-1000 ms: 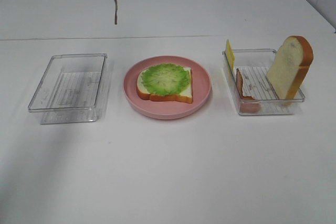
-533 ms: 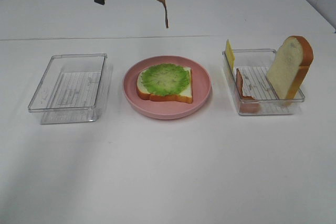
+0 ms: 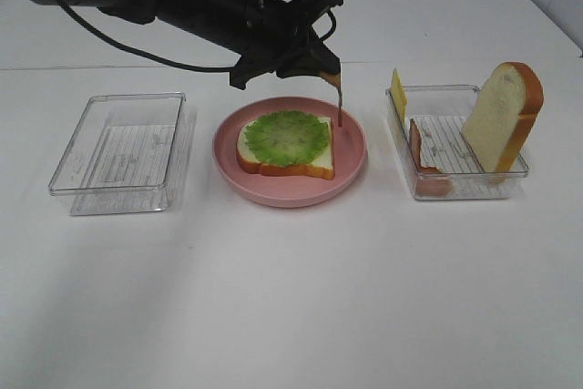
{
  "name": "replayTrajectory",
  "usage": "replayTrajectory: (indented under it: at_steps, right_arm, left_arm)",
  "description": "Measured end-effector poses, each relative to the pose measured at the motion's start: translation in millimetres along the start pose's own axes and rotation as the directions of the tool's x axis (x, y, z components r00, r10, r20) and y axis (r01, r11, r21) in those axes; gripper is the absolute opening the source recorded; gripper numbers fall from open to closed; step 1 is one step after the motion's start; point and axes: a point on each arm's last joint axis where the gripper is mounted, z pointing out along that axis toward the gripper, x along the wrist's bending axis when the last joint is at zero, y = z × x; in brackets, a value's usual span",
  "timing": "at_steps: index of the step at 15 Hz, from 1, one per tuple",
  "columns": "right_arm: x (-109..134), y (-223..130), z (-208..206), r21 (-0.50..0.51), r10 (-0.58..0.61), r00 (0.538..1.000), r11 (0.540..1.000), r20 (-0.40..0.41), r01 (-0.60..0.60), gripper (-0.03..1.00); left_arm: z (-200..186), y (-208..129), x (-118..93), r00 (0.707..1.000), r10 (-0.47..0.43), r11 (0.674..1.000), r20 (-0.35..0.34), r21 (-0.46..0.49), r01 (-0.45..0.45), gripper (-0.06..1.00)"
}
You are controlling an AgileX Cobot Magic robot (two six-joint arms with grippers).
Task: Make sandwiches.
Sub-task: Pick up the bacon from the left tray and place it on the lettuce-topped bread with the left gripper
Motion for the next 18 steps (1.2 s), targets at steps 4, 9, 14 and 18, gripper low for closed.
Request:
replayTrajectory:
  at_steps: [4,9,14,18]
  right_arm:
    - [0.0,0.0,0.0,0.000,0.000,1.000,1.000,0.000,0.000,0.76]
    - [0.0,0.0,0.0,0.000,0.000,1.000,1.000,0.000,0.000,0.76]
    - [0.0,0.0,0.0,0.000,0.000,1.000,1.000,0.000,0.000,0.76]
    - [0.0,0.0,0.0,0.000,0.000,1.000,1.000,0.000,0.000,0.76]
  left_arm:
    - [8.7,-7.8,15.9,1.000,0.015,0.997,-0.025,0.078,-0.013,0.00]
    - [-9.9,9.9,44.6,0.993,0.058,0.996,-0.103,0.070,-0.051,0.00]
    - [-14.8,9.7,57.7,0.973,0.103,0.990,-0.206,0.114,-0.081,0.05]
    - [-17.2,9.5,65.8,0.949,0.115,0.988,-0.293,0.129,-0.080,0.20]
